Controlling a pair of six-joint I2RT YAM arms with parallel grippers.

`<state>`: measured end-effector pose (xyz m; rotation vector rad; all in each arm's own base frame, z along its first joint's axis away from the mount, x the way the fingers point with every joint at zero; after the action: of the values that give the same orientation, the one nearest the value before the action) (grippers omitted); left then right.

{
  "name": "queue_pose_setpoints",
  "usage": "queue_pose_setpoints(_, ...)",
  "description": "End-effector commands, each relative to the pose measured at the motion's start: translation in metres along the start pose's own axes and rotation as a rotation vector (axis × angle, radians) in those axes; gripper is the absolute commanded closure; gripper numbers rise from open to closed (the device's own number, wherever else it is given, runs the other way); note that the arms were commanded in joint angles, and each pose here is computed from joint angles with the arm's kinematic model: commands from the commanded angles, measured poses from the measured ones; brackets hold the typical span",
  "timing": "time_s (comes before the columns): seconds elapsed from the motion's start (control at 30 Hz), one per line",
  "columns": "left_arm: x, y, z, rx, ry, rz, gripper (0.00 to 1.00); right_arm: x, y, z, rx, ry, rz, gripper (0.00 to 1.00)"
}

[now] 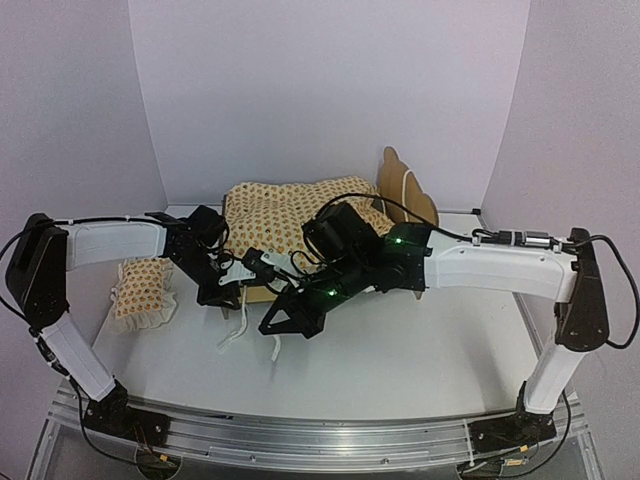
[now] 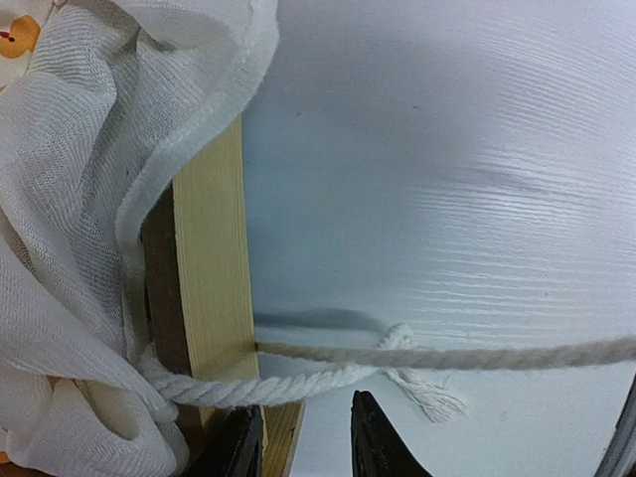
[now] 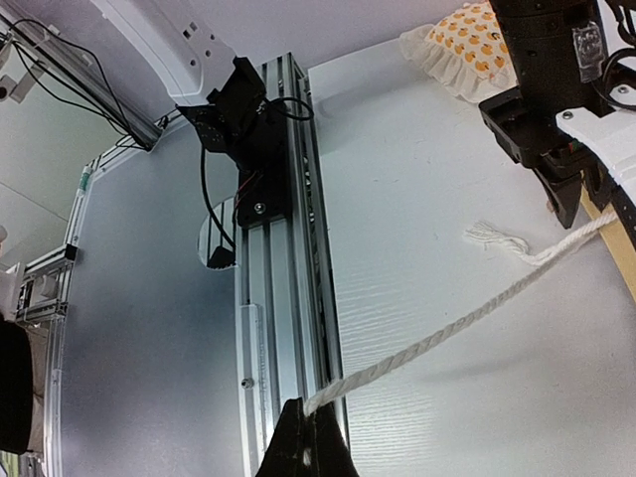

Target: Set up the pet bed

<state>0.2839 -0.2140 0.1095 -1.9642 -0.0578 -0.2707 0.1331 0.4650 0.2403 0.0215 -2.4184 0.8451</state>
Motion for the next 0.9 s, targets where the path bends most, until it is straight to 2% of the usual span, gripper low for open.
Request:
queue_pose_setpoints(0.0,0.08,-0.005,0.028,0.054,-0.045,-0.264,0.69,0.03,-0.02,-0.011,-0.051,-0.025,-0.112,1.0)
queue_pose_setpoints(0.17,0.098,-0.011,0.039,0.04,-0.069,-0.279,0.65,0.008,-0.002,-0.007,-0.048,0.057,-0.141,1.0)
queue_pose_setpoints(0.3,0.069,-0.021,0.027,-0.053,-0.098,-0.156,0.54,-0.028,0.026,0.024,0.0,0.17,-0.068,1.0)
queue_pose_setpoints(0.37,0.052,-0.029,0.018,-0.117,-0.183,-0.099,0.5,-0.038,0.039,0.023,-0.04,0.216,-0.063,1.0)
queue_pose_setpoints(0.47,0.032,-0.04,0.013,-0.156,-0.309,-0.037,0.5,-0.047,0.049,0.018,-0.079,0.263,-0.051,1.0)
queue_pose_setpoints(0.53,0.023,-0.046,0.012,-0.165,-0.374,-0.02,0.55,-0.053,0.053,0.015,-0.096,0.276,-0.02,1.0)
queue_pose_setpoints(0.6,0.014,-0.056,0.008,-0.201,-0.406,0.008,0.57,-0.059,0.056,0.005,-0.14,0.284,0.001,1.0)
queue_pose_setpoints(0.67,0.001,-0.068,-0.002,-0.267,-0.396,0.081,0.56,-0.062,0.059,-0.009,-0.192,0.327,0.006,1.0)
queue_pose_setpoints(0.77,-0.015,-0.083,-0.014,-0.341,-0.392,0.174,0.48,-0.064,0.061,-0.041,-0.315,0.392,-0.01,1.0)
queue_pose_setpoints(0.87,-0.044,-0.096,-0.027,-0.455,-0.388,0.29,0.4,-0.083,0.061,-0.058,-0.429,0.465,0.081,1.0)
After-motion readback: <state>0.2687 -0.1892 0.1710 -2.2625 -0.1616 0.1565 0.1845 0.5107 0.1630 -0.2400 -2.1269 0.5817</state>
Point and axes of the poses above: each gripper's point midway between its finger pads, its own y axis out along the fingers, its own x axis along the line the jaws close on, z = x × y, the point moved 3 cm from there along -y, back along the fingers, and after that the axes turned 10 degrees about y, right-handed, at the moved point
